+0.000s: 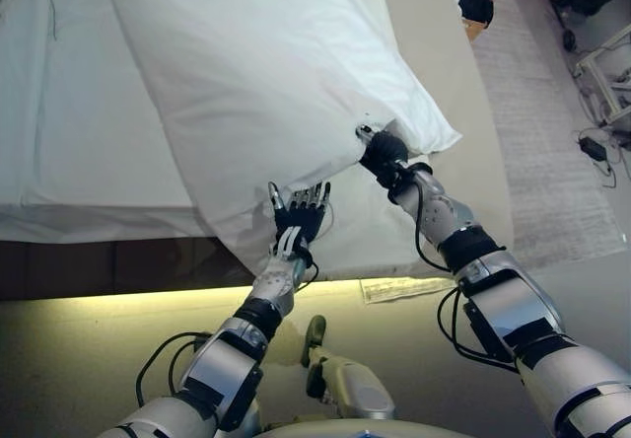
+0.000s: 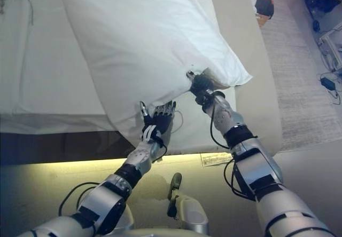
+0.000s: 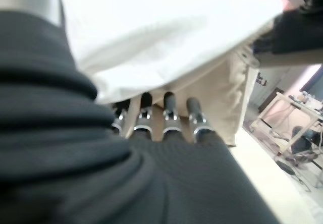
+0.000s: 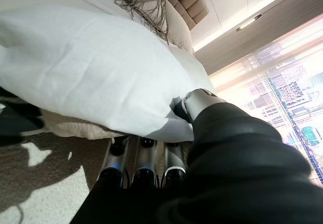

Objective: Make the bed neatly

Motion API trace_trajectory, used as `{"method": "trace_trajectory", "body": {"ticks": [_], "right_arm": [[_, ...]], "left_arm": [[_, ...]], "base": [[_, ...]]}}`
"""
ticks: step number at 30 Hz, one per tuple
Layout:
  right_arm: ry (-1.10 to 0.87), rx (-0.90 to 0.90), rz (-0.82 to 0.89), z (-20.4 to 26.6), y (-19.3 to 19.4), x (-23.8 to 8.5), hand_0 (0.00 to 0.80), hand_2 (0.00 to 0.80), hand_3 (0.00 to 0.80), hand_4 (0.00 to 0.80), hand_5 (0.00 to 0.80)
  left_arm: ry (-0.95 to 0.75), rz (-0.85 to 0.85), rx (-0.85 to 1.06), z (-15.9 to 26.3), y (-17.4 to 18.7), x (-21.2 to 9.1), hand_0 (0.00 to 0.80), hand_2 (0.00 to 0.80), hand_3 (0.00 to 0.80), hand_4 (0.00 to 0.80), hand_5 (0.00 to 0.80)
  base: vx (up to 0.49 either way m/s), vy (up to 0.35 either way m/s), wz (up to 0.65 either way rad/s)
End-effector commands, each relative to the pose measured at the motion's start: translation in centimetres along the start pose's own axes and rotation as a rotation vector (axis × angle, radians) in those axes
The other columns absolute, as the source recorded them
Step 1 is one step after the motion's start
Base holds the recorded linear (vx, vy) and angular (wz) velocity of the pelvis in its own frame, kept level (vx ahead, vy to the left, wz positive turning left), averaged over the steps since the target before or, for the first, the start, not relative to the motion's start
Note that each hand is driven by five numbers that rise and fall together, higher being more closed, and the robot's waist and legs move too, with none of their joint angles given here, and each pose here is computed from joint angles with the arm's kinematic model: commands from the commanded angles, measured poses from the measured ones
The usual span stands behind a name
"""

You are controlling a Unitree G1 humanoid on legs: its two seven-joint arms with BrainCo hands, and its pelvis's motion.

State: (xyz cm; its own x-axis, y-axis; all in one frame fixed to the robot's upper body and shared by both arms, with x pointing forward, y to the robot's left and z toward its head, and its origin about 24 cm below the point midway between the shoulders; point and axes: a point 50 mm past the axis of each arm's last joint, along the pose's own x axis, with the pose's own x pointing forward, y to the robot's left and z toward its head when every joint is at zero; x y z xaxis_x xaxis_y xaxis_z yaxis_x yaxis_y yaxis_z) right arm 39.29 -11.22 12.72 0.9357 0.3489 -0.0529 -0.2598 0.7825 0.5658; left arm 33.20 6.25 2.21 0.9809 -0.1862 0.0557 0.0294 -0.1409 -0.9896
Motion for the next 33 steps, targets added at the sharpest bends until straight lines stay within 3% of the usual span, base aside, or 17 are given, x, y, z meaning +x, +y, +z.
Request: {"method": "trace_trajectory", "body": {"ticks": [1, 10, 18, 19, 20, 33], "right_arm": [[-0.235, -0.03, 0.108, 6.2, 1.3, -0.7, 0.8, 0.8, 0.8, 0.8, 0.8], [-0.212, -0.023, 0.121, 6.1, 1.7, -0.3, 0.8, 0.8, 0.8, 0.8, 0.8], [-0.188, -0.032, 0.094, 5.6, 0.7, -0.4, 0.8, 0.8, 0.8, 0.8, 0.8], [-0.182, -0.034, 0.091, 5.6, 0.6, -0.4, 0.8, 0.8, 0.8, 0.8, 0.8], [-0.174, -0.035, 0.085, 5.5, 0.5, -0.4, 0.8, 0.8, 0.8, 0.8, 0.8], [-0.12, -0.053, 0.039, 4.4, -0.3, -0.3, 0.8, 0.8, 0.8, 0.8, 0.8]], "left_arm": [[0.043, -0.25, -0.055, -2.9, -6.2, 3.3, 0.0, 0.0, 0.0, 0.0, 0.0], [0.083, -0.25, -0.046, -3.2, -6.1, 3.4, 0.0, 0.0, 0.0, 0.0, 0.0], [-0.014, -0.309, -0.023, -1.9, -7.1, 3.6, 0.0, 0.0, 0.0, 0.0, 0.0], [-0.027, -0.312, -0.018, -1.7, -7.2, 3.7, 0.627, 0.627, 0.627, 0.627, 0.627], [-0.038, -0.315, -0.014, -1.4, -7.4, 3.7, 0.8, 0.8, 0.8, 0.8, 0.8], [-0.042, -0.345, 0.002, -0.6, -8.2, 4.0, 0.8, 0.8, 0.8, 0.8, 0.8]], "base": [[-0.012, 0.024, -0.04], [0.0, 0.007, 0.0], [0.004, 0.004, 0.0], [0.033, 0.034, 0.0], [0.035, 0.038, 0.01], [0.002, 0.002, 0.0]]}}
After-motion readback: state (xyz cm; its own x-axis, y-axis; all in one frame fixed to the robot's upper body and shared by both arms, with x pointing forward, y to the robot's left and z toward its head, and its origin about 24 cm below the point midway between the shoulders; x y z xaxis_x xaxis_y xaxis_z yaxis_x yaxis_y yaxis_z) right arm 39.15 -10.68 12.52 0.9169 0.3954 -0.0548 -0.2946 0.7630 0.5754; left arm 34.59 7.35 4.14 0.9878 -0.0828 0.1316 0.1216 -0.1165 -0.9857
